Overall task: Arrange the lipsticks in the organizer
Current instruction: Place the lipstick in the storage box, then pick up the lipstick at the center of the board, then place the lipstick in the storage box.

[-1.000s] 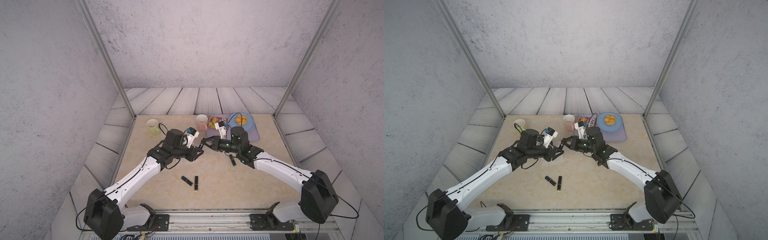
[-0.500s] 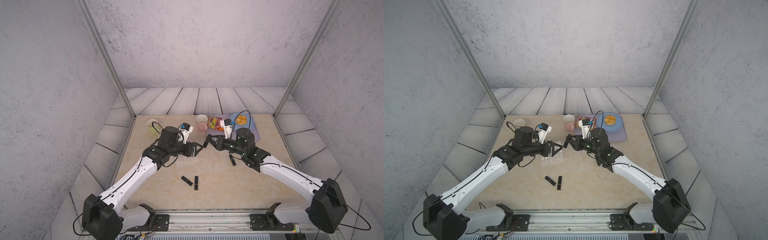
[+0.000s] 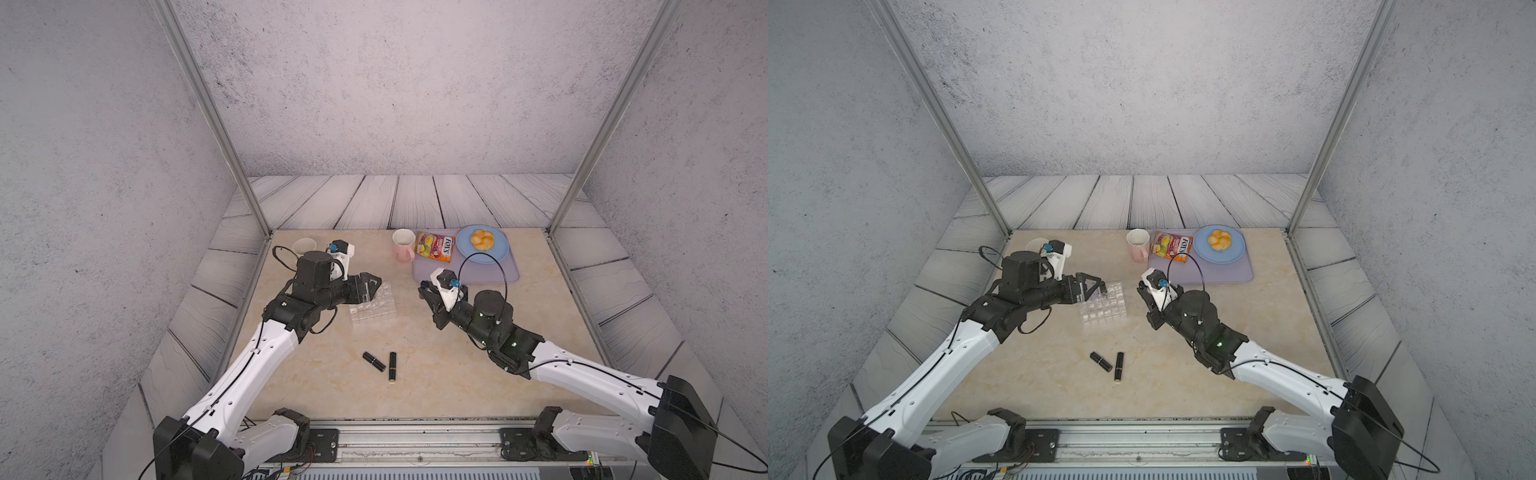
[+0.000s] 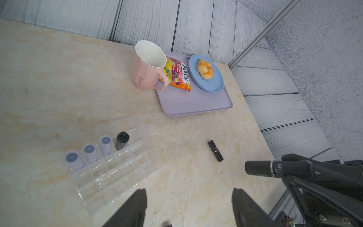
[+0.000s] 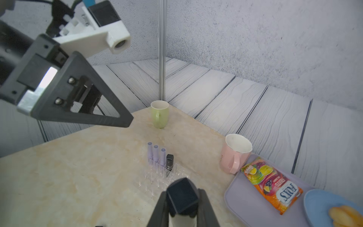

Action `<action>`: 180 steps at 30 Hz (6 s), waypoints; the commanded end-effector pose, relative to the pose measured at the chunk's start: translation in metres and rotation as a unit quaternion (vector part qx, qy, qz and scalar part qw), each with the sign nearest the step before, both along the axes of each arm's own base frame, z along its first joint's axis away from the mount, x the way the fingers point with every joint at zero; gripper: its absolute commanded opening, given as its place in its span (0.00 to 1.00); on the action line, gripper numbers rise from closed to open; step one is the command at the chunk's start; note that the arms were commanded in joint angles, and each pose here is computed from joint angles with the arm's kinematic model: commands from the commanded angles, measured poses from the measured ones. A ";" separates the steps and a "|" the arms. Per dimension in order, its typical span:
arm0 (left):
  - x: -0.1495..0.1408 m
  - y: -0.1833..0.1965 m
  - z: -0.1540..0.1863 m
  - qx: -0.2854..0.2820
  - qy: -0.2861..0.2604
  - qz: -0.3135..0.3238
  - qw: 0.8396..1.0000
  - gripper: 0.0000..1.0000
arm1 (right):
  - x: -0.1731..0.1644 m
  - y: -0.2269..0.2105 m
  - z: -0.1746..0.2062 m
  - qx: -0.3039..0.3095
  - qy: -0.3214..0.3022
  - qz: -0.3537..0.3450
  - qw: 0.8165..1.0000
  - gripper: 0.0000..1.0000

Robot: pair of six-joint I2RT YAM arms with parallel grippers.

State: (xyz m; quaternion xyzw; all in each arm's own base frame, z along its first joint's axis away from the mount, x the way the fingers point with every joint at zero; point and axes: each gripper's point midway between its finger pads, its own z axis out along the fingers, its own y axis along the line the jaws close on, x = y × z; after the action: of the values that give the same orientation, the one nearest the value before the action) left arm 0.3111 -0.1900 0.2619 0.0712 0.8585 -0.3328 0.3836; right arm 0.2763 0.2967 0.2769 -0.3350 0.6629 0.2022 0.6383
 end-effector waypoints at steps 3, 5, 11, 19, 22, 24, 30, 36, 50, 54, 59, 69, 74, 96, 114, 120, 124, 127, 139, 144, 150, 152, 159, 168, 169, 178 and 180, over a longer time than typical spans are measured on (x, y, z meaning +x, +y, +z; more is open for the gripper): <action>0.003 0.006 -0.013 0.007 0.015 0.016 1.000 0.74 | -0.006 -0.001 0.024 -0.029 -0.129 -0.015 0.991 0.07; 0.004 0.007 -0.013 0.007 0.015 0.018 1.000 0.74 | -0.007 0.002 0.021 -0.031 -0.137 -0.012 0.990 0.07; 0.013 0.025 -0.021 0.031 0.022 0.066 0.997 0.73 | 0.020 0.013 0.000 -0.017 -0.066 -0.051 0.996 0.05; 0.035 0.116 -0.064 0.147 0.074 0.257 0.952 0.73 | 0.072 0.084 -0.033 0.094 0.009 -0.024 0.995 0.03; 0.037 0.125 -0.075 0.145 0.089 0.266 0.949 0.73 | 0.090 0.101 -0.054 0.103 0.030 -0.028 0.994 0.02; 0.037 0.129 -0.080 0.141 0.094 0.267 0.949 0.72 | 0.105 0.101 -0.064 0.124 0.062 -0.035 0.990 0.02; 0.034 0.132 -0.095 0.141 0.104 0.260 0.950 0.72 | 0.117 0.110 -0.093 0.131 0.104 -0.031 0.985 0.01; 0.034 0.132 -0.099 0.132 0.111 0.256 0.951 0.72 | 0.123 0.119 -0.116 0.128 0.130 -0.031 0.983 0.01; 0.034 0.131 -0.101 0.118 0.117 0.249 0.954 0.72 | 0.129 0.127 -0.141 0.118 0.152 -0.035 0.981 0.00; 0.034 0.131 -0.103 0.112 0.117 0.248 0.955 0.72 | 0.133 0.129 -0.149 0.112 0.155 -0.040 0.981 0.00; 0.034 0.131 -0.105 0.112 0.118 0.245 0.956 0.72 | 0.134 0.127 -0.156 0.104 0.155 -0.045 0.981 0.00; 0.033 0.130 -0.105 0.109 0.120 0.242 0.957 0.71 | 0.131 0.123 -0.138 0.091 0.137 -0.047 0.985 0.32; 0.034 0.116 -0.092 0.081 0.109 0.211 0.968 0.69 | 0.125 0.105 -0.094 0.099 0.116 -0.064 0.986 0.43; 0.014 -0.015 -0.072 0.073 0.073 0.023 0.994 0.68 | 0.066 -0.177 -0.196 -0.125 0.520 -0.381 0.754 0.55; 0.008 -0.020 -0.080 0.083 0.086 0.021 0.993 0.68 | 0.084 -0.143 -0.249 -0.173 0.574 -0.331 0.729 0.46; 0.006 -0.021 -0.080 0.083 0.088 0.018 0.992 0.68 | 0.080 -0.142 -0.256 -0.183 0.582 -0.333 0.719 0.40; 0.005 -0.018 -0.078 0.086 0.084 0.021 0.993 0.68 | 0.074 -0.144 -0.257 -0.176 0.588 -0.343 0.711 0.37; 0.004 -0.017 -0.076 0.086 0.082 0.023 0.993 0.68 | 0.074 -0.141 -0.259 -0.178 0.592 -0.344 0.706 0.37; -0.014 -0.016 -0.049 0.055 0.062 -0.012 0.997 0.71 | 0.103 -0.079 -0.156 -0.077 0.455 -0.217 0.860 0.12; -0.024 -0.020 -0.039 0.035 0.045 -0.042 0.997 0.71 | 0.057 0.001 -0.055 -0.037 0.187 -0.018 0.981 0.15; -0.024 -0.010 -0.019 0.027 0.013 -0.036 0.999 0.72 | -0.008 0.034 -0.025 -0.007 -0.032 0.128 0.991 0.07; -0.027 -0.007 -0.011 0.030 0.002 -0.040 0.999 0.72 | -0.019 0.037 -0.016 0.007 -0.061 0.150 0.987 0.04; -0.031 -0.002 -0.012 0.050 -0.001 -0.043 0.998 0.72 | -0.039 0.042 0.007 0.047 -0.092 0.189 0.976 0.01; -0.011 0.027 -0.028 0.084 0.009 0.040 0.996 0.72 | 0.013 0.022 -0.007 0.122 -0.020 0.037 0.992 0.00; -0.005 0.039 -0.037 0.093 0.020 0.073 0.993 0.72 | 0.026 0.016 -0.012 0.147 -0.008 0.001 0.989 0.00; 0.013 0.117 -0.119 0.080 0.157 0.219 0.960 0.71 | 0.078 0.062 -0.037 0.202 -0.046 -0.018 0.978 0.00; 0.012 0.126 -0.123 0.080 0.156 0.232 0.957 0.71 | 0.090 0.071 -0.045 0.194 -0.050 -0.017 0.980 0.00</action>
State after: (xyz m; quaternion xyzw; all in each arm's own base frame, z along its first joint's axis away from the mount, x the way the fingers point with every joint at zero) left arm 0.3238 -0.0723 0.1350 -0.1325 0.9312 -0.1686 0.2948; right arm 0.3545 0.3655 0.1882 -0.2293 0.6402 0.2936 0.6718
